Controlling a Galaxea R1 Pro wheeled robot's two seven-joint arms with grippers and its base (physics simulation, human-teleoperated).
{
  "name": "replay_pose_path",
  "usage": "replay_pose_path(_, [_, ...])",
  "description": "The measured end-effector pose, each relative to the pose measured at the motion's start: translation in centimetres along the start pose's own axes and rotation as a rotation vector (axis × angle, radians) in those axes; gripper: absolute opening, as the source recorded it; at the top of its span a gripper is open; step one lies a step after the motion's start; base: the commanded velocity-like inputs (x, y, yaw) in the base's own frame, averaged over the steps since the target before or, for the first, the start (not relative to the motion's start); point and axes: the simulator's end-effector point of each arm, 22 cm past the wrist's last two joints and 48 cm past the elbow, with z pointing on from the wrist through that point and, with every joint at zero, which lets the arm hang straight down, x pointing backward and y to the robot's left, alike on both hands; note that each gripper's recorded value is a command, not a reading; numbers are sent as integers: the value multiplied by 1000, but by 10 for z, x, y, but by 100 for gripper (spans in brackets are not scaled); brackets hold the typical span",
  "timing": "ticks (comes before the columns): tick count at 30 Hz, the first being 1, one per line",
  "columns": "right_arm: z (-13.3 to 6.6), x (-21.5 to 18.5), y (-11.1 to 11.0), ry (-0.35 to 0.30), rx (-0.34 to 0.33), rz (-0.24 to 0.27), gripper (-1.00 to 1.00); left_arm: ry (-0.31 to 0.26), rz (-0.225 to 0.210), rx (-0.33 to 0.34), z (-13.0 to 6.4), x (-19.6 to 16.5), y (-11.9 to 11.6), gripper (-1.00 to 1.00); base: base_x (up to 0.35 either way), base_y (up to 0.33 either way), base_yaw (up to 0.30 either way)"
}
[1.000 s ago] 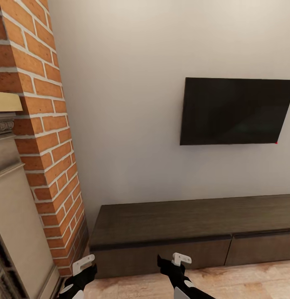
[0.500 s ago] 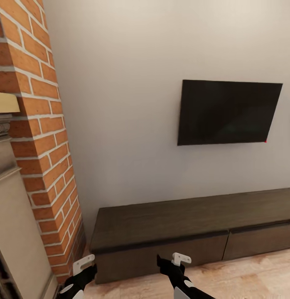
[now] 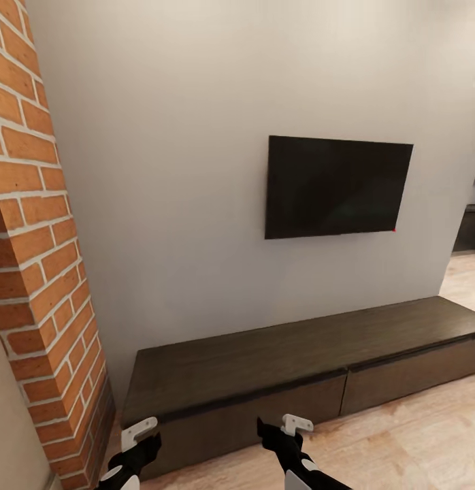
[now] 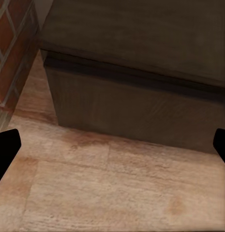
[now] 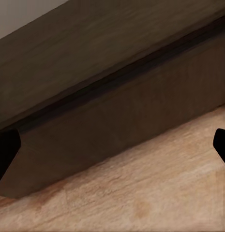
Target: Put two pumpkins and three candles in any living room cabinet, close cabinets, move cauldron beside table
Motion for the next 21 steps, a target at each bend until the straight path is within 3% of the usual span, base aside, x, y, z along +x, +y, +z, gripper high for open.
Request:
replay_pose_path(12, [0, 0, 0, -1, -1, 0, 100, 0, -1, -1, 0, 0, 1, 100, -114, 52, -14])
replay_pose_path(21, [0, -1, 0, -2, -1, 0, 100, -2, 1, -1, 0, -1, 1, 100, -39, 63, -159])
